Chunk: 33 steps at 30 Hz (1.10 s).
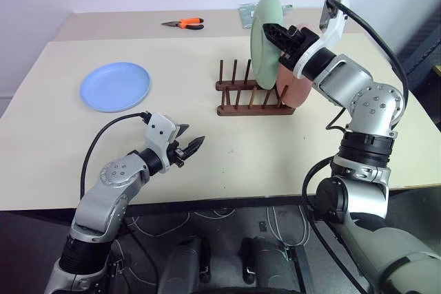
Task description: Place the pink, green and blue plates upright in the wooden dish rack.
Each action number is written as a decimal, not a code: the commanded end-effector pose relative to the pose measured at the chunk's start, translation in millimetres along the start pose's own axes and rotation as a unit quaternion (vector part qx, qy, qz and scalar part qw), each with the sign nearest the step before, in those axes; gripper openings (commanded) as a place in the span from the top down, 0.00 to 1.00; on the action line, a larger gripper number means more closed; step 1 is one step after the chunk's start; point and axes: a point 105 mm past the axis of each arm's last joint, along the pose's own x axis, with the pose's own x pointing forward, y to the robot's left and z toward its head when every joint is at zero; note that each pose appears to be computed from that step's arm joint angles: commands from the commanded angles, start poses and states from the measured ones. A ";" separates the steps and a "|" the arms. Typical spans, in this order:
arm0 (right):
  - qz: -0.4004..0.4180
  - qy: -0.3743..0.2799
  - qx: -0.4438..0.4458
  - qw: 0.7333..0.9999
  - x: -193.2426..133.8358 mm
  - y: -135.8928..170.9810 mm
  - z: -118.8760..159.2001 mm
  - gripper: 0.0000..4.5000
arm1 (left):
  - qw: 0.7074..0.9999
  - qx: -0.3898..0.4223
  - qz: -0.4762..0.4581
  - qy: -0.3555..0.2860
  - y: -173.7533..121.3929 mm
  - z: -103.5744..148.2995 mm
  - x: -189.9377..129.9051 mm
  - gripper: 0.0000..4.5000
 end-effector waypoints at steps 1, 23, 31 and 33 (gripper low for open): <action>0.009 -0.021 0.016 1.000 5.6 8.1 13.9 1.00 | 1.000 0.009 -0.003 -0.011 -2.7 4.8 0.8 0.38; 0.123 -0.101 -0.696 0.700 -12.4 61.7 -11.2 0.12 | 0.818 -0.286 0.499 -0.005 197.3 -1.1 -43.1 0.00; 0.157 -0.081 -0.706 0.686 -18.8 63.4 -34.8 0.10 | 0.792 -0.370 0.486 0.010 209.5 -16.7 -28.0 0.12; 0.164 -0.079 -0.705 0.685 -19.6 65.8 -38.5 0.10 | 0.798 -0.377 0.471 0.008 207.4 -14.8 -21.9 0.29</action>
